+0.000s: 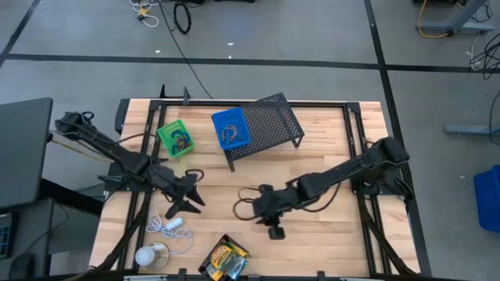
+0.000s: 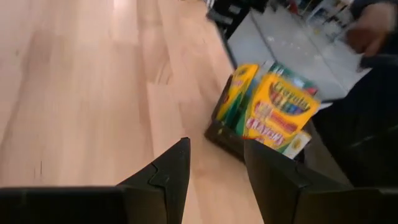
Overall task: Pick & Place Office Desk Supplies
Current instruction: Put the black bin on the shelf
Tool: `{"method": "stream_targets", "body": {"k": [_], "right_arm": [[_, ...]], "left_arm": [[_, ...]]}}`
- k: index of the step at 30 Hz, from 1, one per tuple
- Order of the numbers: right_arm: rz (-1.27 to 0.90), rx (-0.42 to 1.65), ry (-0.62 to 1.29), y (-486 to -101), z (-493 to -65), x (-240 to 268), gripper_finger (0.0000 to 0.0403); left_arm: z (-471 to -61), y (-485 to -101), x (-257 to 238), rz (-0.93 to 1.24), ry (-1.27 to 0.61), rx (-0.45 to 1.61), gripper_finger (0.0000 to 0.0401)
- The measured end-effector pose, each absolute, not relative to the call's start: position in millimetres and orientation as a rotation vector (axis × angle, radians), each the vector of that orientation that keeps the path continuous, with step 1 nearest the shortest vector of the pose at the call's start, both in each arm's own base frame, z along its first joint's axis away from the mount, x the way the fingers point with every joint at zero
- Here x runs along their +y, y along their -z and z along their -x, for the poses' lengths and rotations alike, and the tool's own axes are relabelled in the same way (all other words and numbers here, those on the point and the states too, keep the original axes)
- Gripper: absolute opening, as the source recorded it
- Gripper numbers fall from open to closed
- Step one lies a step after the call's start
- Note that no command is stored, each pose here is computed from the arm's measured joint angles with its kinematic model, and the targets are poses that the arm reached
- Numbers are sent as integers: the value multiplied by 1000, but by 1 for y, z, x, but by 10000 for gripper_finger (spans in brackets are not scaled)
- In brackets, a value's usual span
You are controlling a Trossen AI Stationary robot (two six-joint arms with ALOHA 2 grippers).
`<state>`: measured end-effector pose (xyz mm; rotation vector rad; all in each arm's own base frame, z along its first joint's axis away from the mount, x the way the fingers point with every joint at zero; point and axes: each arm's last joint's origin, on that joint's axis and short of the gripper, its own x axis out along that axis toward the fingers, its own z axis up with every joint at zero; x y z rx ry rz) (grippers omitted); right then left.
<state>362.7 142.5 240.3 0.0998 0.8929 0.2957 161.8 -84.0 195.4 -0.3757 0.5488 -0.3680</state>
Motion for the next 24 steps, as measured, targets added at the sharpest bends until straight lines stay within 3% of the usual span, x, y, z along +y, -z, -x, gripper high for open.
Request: {"method": "stream_targets", "body": {"k": [9, 19, 24], "right_arm": [[-271, 909, -311, -239, -405, 156, 106], [-408, 951, -339, -221, -434, 175, 164], [-470, 985, -289, -211, -439, 176, 173]], "left_arm": [[-160, -185, -104, 300, 342, 567, 162], [-154, -186, -114, 248, 409, 554, 162], [-153, -186, -116, 229, 419, 546, 162]]}}
